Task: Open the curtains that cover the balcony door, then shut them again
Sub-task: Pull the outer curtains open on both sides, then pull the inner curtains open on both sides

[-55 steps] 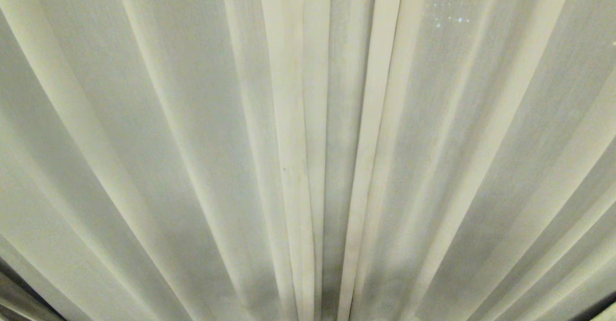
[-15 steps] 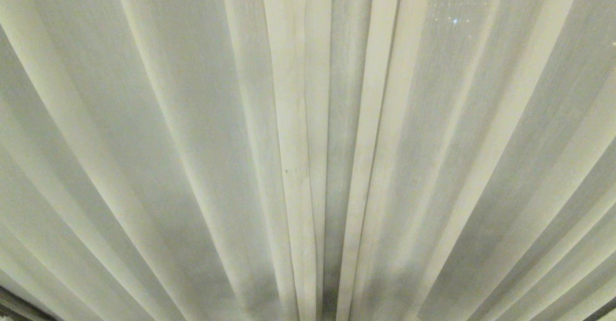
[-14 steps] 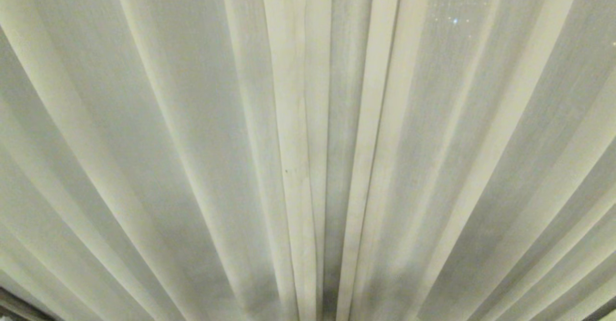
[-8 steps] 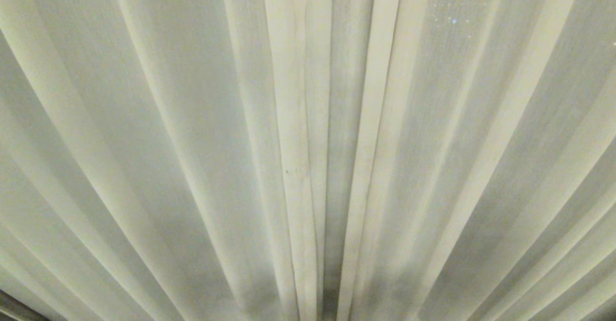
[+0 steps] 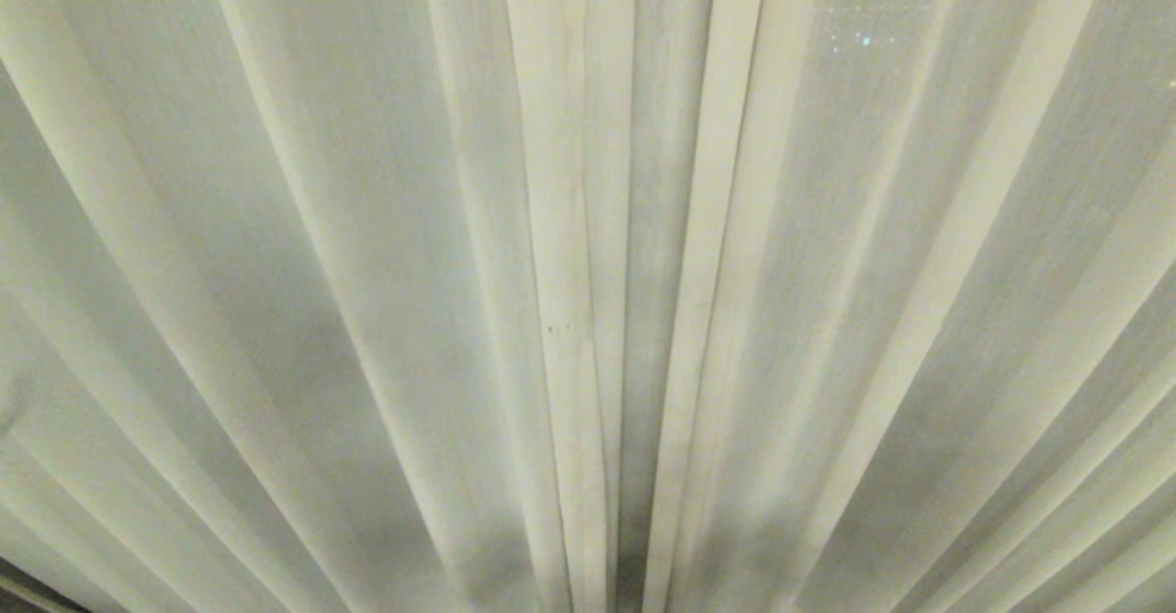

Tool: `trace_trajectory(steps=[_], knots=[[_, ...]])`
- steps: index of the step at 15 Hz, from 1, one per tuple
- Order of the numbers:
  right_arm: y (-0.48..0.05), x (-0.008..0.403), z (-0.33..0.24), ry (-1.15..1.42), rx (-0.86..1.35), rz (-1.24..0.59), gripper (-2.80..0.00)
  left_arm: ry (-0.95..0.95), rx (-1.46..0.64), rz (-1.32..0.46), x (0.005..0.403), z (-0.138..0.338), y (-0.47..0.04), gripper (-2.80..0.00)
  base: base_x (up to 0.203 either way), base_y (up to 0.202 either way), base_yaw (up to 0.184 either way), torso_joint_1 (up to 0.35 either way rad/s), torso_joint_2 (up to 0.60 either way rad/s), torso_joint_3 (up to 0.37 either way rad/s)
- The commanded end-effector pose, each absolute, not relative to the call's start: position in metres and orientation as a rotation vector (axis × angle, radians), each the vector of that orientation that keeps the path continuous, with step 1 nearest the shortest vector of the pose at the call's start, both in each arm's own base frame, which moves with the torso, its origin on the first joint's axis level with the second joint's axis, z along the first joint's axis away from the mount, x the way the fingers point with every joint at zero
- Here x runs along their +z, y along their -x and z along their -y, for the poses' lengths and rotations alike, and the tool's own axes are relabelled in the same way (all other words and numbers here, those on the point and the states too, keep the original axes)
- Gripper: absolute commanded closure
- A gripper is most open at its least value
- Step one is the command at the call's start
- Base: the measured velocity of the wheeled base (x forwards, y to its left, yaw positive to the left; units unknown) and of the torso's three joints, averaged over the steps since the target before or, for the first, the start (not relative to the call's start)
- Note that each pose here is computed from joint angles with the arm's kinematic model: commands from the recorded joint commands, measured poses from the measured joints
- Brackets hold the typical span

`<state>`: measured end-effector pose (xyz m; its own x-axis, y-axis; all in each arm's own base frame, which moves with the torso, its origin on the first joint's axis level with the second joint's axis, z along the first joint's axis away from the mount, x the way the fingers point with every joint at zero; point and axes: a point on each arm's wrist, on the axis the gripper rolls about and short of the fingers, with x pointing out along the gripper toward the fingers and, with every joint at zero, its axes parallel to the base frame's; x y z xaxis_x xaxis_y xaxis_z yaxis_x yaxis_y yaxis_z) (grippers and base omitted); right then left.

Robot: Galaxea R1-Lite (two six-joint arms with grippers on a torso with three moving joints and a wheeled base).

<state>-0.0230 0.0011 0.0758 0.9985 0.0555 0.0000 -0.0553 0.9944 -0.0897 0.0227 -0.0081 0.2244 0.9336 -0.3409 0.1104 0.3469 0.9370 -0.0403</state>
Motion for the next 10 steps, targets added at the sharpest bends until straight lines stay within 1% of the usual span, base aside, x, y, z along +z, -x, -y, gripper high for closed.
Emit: trace_trajectory(steps=[1,3,4,7,10], knots=[[0.023,0.076,-0.001,0.09,0.057,0.001,0.0,0.054,-0.482,0.014,0.246,0.027,-0.06,0.0,0.0,0.0,0.0,0.0,0.0,0.0],[0.023,0.076,-0.001,0.09,0.057,0.001,0.0,0.054,-0.539,0.013,0.262,0.041,-0.079,0.0,0.0,0.0,0.0,0.0,0.0,0.0],[0.023,0.076,-0.001,0.09,0.057,0.001,0.0,0.055,-0.549,0.021,0.268,0.047,-0.09,-2.8,0.0,0.0,0.0,0.0,0.0,0.0],[0.023,0.076,-0.001,0.09,0.057,0.001,0.0,0.064,-0.58,0.078,0.289,0.064,-0.116,-2.8,0.0,0.0,0.0,0.0,0.0,0.0],[0.023,0.076,-0.001,0.09,0.057,0.001,0.0,0.065,-0.636,0.072,0.301,0.086,-0.136,-2.8,0.0,0.0,0.0,0.0,0.0,0.0]])
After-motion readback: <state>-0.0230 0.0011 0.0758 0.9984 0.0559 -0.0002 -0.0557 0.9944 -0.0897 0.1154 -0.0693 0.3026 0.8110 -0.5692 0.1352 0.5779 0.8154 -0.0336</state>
